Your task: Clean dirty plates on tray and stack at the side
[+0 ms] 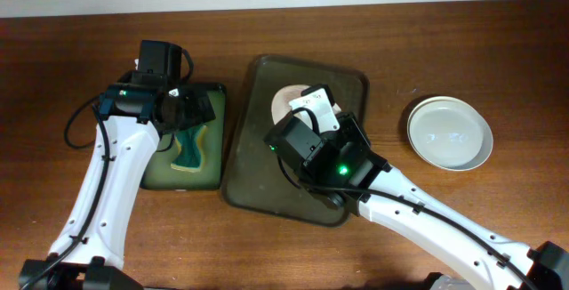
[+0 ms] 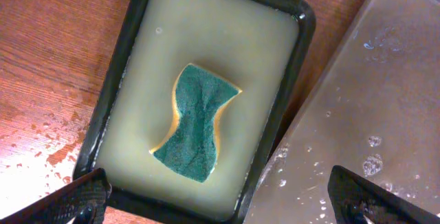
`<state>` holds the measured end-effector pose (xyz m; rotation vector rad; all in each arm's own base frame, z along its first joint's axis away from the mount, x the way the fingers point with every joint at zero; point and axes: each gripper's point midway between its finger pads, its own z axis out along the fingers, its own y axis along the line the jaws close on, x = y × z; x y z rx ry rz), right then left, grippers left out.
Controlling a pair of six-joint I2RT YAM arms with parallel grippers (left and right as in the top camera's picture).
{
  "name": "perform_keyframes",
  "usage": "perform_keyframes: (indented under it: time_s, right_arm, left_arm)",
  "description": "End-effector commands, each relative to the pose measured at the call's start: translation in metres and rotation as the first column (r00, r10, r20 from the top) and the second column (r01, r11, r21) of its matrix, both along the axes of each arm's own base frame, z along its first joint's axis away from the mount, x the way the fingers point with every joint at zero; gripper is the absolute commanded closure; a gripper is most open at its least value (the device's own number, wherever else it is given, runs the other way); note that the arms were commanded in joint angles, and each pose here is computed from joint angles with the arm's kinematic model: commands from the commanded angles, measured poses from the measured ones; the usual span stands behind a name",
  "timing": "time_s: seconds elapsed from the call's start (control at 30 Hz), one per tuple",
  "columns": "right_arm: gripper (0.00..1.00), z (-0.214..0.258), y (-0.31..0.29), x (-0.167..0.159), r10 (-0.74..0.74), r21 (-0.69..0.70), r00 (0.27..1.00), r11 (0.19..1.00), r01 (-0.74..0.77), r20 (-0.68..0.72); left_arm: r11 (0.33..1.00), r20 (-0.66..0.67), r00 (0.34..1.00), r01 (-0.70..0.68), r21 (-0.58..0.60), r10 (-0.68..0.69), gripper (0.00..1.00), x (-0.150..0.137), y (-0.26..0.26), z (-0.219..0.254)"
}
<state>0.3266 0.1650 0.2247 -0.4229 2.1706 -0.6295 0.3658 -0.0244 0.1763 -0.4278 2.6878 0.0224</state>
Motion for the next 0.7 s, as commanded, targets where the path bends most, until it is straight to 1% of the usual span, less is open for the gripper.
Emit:
perform_keyframes:
  time_s: [0.0, 0.1, 0.2, 0.3, 0.37, 0.4, 0.47, 0.5, 0.67]
  right_arm:
    - [0.96, 0.014, -0.003, 0.004, -0.031, 0.003, 0.997, 1.0, 0.031, 0.066]
    - [0.96, 0.013, -0.014, 0.008, -0.058, -0.004, 0.997, 0.998, 0.059, 0.059]
    - [0.96, 0.013, -0.014, 0.008, -0.03, -0.051, 0.999, 0.998, 0.032, 0.041]
    - [0.96, 0.014, -0.014, 0.009, 0.021, -0.13, 1.0, 0.991, -0.02, 0.011]
    - [0.96, 0.016, -0.015, 0.009, 0.015, -0.137, 1.0, 0.99, -0.012, 0.019]
    - [0.96, 0.019, -0.019, 0.01, -0.002, -0.155, 0.999, 0.988, 0.008, 0.039]
    - [0.96, 0.055, -0.044, 0.011, -0.118, -0.26, 0.968, 0.95, 0.175, 0.22]
    - [0.96, 0.06, -0.048, 0.011, -0.135, -0.272, 0.959, 0.941, 0.202, 0.248]
    - [0.96, 0.059, -0.047, 0.01, -0.128, -0.276, 0.963, 0.941, 0.194, 0.238]
  left_arm:
    - [1.0, 0.023, 1.0, -0.012, -0.015, 0.012, 0.0, 0.003, -0.002, 0.008]
    - [1.0, 0.023, 1.0, -0.012, -0.015, 0.012, 0.01, 0.003, -0.002, 0.007]
    - [1.0, 0.023, 1.0, -0.012, -0.015, 0.012, 0.01, 0.003, -0.002, 0.008]
    - [1.0, 0.023, 1.0, -0.012, -0.015, 0.012, 0.0, 0.003, -0.002, 0.008]
    - [1.0, 0.023, 1.0, -0.012, -0.015, 0.012, 0.01, 0.003, -0.002, 0.008]
    - [1.0, 0.023, 1.0, -0.012, -0.015, 0.012, 0.01, 0.003, -0.002, 0.008]
    - [1.0, 0.023, 1.0, -0.012, -0.015, 0.012, 0.01, 0.003, -0.002, 0.008]
    - [1.0, 0.023, 1.0, -0.012, -0.015, 0.012, 0.01, 0.003, -0.002, 0.008]
    - [1.0, 0.023, 1.0, -0.012, -0.015, 0.012, 0.01, 0.003, -0.002, 0.008]
